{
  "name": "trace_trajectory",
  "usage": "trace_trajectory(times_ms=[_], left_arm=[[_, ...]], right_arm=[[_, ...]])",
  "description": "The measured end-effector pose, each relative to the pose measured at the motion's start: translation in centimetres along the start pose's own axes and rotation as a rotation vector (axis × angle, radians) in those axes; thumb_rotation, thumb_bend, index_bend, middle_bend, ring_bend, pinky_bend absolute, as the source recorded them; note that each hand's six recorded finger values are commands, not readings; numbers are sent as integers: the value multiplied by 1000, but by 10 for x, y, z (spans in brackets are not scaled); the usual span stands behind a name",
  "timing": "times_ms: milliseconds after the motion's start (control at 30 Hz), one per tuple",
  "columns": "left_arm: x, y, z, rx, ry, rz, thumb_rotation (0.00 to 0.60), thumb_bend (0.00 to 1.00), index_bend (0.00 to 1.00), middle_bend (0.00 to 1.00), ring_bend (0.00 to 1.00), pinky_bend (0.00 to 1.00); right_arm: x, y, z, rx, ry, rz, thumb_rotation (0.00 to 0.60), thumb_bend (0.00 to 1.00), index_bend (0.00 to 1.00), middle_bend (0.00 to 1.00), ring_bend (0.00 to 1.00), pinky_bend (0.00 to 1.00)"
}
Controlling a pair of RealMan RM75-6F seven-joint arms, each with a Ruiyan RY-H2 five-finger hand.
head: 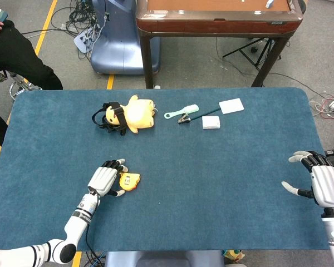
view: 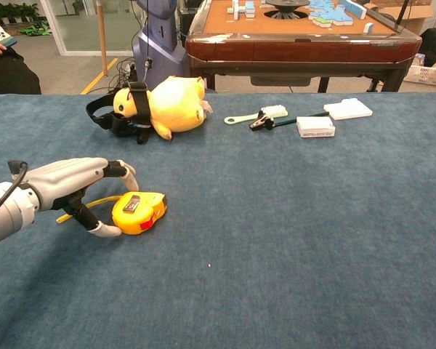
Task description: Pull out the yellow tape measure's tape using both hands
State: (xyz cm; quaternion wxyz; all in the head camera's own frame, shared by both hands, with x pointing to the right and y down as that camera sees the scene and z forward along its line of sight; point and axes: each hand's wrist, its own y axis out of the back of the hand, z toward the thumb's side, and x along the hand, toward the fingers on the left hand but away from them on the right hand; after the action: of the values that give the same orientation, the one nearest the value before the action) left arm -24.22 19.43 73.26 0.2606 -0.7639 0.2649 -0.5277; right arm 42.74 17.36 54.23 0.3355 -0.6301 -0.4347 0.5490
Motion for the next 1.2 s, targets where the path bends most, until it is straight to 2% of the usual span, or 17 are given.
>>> trace_trajectory(times_ms=[300,367,500,633,867,1200], left_arm=[[1,-4,3,-49,-3,-27,600,153,341,177,122,95],[2,-4,4,-63,-4,-26,600,153,367,221,148,95],[4,-2,3,-97,-7,-11,600,154,430,377,250,95],[7,1,-1,-150,-7,-2,600,154,465,450,306,95],[8,8,-9,-236,-11,11,600,154,489,484,334,95],[7,35,-6,-391,-63,50,600,154,491,484,334,99]], right_arm=[[2,2,-1,3,-3,-5,600,91,378,298,212,219],[2,3,0,3,-4,-4,600,91,378,298,212,219],[1,3,1,5,-1,-4,600,92,378,298,212,219],[-1,3,5,10,10,-1,600,92,378,298,212,219],[-12,3,22,7,60,19,600,142,378,303,212,219],[-40,-4,76,-45,205,129,600,155,378,349,229,228]])
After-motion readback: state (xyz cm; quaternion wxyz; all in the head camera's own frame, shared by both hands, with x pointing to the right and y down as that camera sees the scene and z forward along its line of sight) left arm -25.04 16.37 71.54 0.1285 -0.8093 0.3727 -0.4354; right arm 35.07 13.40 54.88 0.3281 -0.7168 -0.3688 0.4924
